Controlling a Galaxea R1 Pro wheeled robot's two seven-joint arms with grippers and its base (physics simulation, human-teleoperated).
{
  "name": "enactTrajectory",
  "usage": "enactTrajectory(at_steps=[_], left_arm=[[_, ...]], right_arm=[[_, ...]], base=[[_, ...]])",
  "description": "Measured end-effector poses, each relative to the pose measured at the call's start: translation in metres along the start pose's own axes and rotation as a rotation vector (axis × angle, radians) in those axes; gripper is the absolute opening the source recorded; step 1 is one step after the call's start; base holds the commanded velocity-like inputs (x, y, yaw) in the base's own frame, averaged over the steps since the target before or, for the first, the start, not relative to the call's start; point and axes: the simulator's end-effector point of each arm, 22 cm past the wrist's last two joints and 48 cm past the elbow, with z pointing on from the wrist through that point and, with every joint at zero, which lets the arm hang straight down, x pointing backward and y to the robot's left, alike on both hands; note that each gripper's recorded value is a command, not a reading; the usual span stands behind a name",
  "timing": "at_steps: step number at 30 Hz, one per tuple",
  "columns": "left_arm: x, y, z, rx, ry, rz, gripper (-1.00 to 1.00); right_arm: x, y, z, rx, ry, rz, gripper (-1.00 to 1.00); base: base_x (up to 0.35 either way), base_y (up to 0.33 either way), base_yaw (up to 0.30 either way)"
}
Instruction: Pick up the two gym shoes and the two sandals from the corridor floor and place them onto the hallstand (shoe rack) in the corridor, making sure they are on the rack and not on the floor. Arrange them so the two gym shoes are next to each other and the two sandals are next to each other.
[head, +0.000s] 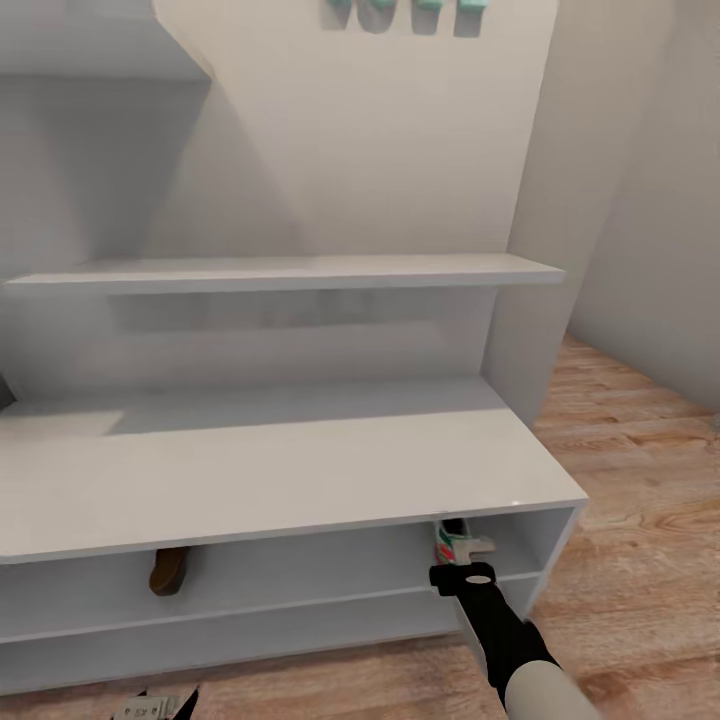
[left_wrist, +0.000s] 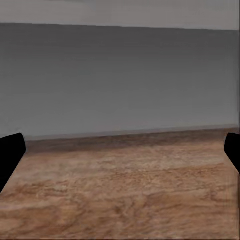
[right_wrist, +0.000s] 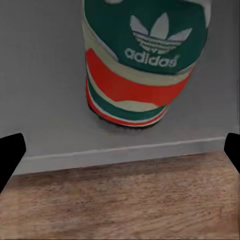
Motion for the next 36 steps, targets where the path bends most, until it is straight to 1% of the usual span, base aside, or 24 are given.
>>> enactTrajectory(at_steps=[36], left_arm=[[0.0010, -0.0009, 0.0000, 0.001, 0.003, -0.001, 1.00]], right_arm=[[0.0049, -0.0005, 0.0009, -0.001, 0.009, -0.007, 1.00]], base=[[-0.333, 0.000, 0.000]])
